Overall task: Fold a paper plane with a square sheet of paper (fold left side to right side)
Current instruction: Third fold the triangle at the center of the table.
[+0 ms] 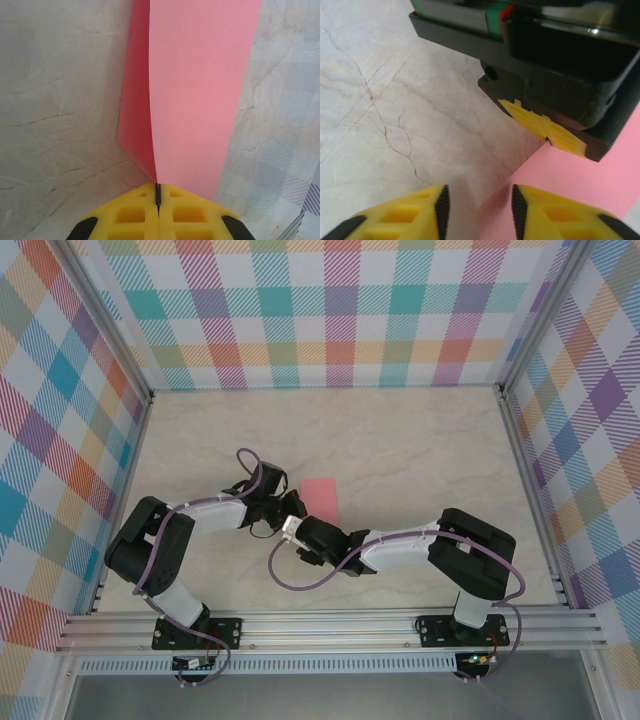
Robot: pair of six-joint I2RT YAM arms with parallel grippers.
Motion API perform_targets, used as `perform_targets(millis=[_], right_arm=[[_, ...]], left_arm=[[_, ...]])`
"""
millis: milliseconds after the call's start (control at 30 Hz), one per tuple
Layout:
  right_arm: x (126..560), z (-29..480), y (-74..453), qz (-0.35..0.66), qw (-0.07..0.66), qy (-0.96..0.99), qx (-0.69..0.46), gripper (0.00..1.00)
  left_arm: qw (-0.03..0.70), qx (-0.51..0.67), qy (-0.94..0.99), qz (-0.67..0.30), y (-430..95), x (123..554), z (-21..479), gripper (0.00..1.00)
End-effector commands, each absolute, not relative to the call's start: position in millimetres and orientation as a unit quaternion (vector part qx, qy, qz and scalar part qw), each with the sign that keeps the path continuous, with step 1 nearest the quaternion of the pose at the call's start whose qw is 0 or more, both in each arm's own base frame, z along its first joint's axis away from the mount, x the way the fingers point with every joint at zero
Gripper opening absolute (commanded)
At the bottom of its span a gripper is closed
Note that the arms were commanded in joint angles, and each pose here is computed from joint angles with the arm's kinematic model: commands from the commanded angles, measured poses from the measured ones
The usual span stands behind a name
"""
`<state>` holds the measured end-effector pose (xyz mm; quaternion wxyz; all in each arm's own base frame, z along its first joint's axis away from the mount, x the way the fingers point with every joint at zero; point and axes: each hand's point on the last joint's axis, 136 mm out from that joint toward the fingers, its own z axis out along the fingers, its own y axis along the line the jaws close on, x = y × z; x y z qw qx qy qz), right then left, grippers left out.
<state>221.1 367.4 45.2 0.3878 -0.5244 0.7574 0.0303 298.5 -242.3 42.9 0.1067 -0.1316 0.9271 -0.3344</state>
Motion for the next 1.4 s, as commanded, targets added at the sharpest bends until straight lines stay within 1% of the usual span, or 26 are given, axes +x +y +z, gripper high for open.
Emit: perform_targets(millis=[0, 67, 133, 167, 267, 367, 467, 533, 600, 667, 733, 800, 933, 1000, 1033, 1167, 1367], right_arm=[[225.0, 50.1, 374.5, 0.028, 0.402, 0.752, -0.522, 0.26], [223.8, 47.9, 371.9, 0.025, 0.397, 0.753, -0.524, 0.13], [222.4, 46.1, 369.5, 0.024, 0.393, 0.755, -0.525, 0.02], [222.1, 44.8, 368.1, 0.024, 0.391, 0.756, -0.524, 0.00], [220.4, 40.3, 364.2, 0.030, 0.381, 0.762, -0.523, 0.00], [218.6, 38.8, 361.7, 0.044, 0.371, 0.769, -0.518, 0.00], [218.0, 36.9, 359.1, 0.056, 0.361, 0.776, -0.514, 0.00], [217.3, 34.9, 357.8, 0.061, 0.354, 0.780, -0.512, 0.00], [217.9, 34.0, 357.3, 0.064, 0.351, 0.783, -0.509, 0.00], [218.9, 34.4, 356.4, 0.066, 0.351, 0.787, -0.504, 0.00], [220.0, 34.5, 355.4, 0.070, 0.349, 0.790, -0.499, 0.00], [220.5, 34.7, 354.5, 0.075, 0.347, 0.793, -0.495, 0.00], [220.3, 34.1, 353.7, 0.080, 0.343, 0.797, -0.491, 0.00], [220.4, 33.3, 353.8, 0.082, 0.341, 0.798, -0.490, 0.00], [220.6, 33.6, 353.8, 0.082, 0.341, 0.799, -0.488, 0.00], [221.4, 35.0, 353.5, 0.086, 0.341, 0.801, -0.484, 0.00], [220.9, 36.0, 354.8, 0.091, 0.339, 0.802, -0.484, 0.00]], left_arm=[[0.110, -0.117, 0.924, -0.347, -249.8, 297.9, 59.5, 0.00], [0.112, -0.116, 0.924, -0.346, -249.6, 298.3, 60.8, 0.00], [0.115, -0.113, 0.925, -0.345, -248.9, 298.3, 62.6, 0.02], [0.117, -0.110, 0.926, -0.343, -248.1, 298.1, 63.4, 0.03], [0.121, -0.108, 0.929, -0.333, -243.8, 297.3, 65.7, 0.07], [0.126, -0.107, 0.930, -0.327, -238.2, 297.3, 69.0, 0.20], [0.130, -0.098, 0.930, -0.331, -233.8, 298.3, 77.4, 0.29], [0.136, -0.088, 0.930, -0.331, -230.9, 299.9, 85.4, 0.41], [0.138, -0.083, 0.933, -0.321, -225.0, 300.3, 89.5, 0.47], [0.141, -0.080, 0.936, -0.312, -220.0, 303.3, 93.5, 0.50], [0.135, -0.081, 0.939, -0.305, -216.1, 304.0, 95.2, 0.50], [0.139, -0.072, 0.938, -0.309, -219.2, 311.1, 99.0, 0.47], [0.130, -0.043, 0.935, -0.328, -239.6, 332.1, 97.0, 0.30], [0.117, -0.035, 0.935, -0.333, -249.3, 340.6, 88.6, 0.25], [0.121, -0.030, 0.932, -0.342, -256.6, 349.0, 86.3, 0.22], [0.102, -0.020, 0.932, -0.348, -277.4, 362.9, 68.7, 0.17], [0.089, -0.005, 0.937, -0.338, -298.3, 370.6, 52.1, 0.17]])
